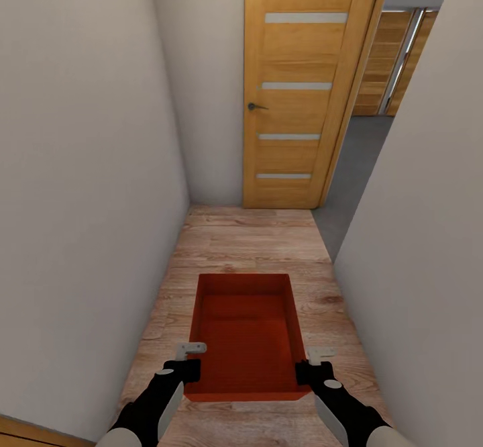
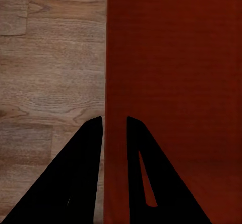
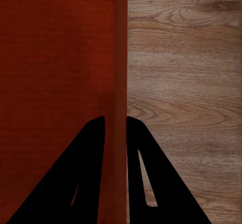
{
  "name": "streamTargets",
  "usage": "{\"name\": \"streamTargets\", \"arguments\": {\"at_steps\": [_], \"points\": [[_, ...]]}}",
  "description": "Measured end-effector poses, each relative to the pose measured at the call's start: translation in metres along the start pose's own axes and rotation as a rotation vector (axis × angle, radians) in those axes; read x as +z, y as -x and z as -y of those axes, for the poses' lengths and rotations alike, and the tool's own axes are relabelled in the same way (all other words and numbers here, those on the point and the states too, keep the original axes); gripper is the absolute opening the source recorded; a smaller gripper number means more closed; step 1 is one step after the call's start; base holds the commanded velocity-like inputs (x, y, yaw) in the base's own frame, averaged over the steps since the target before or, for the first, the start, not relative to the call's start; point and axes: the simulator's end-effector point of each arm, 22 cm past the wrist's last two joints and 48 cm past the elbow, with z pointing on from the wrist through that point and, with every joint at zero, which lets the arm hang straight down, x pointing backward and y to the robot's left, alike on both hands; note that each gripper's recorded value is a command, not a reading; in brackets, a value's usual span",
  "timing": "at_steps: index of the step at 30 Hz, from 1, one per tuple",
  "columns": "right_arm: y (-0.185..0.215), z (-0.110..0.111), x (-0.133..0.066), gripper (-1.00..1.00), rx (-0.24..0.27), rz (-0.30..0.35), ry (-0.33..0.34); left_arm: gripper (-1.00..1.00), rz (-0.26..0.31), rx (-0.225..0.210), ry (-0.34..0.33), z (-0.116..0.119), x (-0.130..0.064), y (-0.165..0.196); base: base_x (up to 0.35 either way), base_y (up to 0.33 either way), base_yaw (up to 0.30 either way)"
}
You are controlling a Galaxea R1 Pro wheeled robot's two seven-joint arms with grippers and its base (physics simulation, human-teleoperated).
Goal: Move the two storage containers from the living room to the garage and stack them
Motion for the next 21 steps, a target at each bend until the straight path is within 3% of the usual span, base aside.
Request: {"name": "streamTargets", "arguments": {"at_steps": [21], "points": [[-0.0078, -0.0008, 0.0024, -1.00, 0.002, -0.012, 0.000, -1.00, -0.012, 0.001, 0.002, -0.0006, 0.0030, -0.0058, 0.000, 0.000, 0.000]]}}
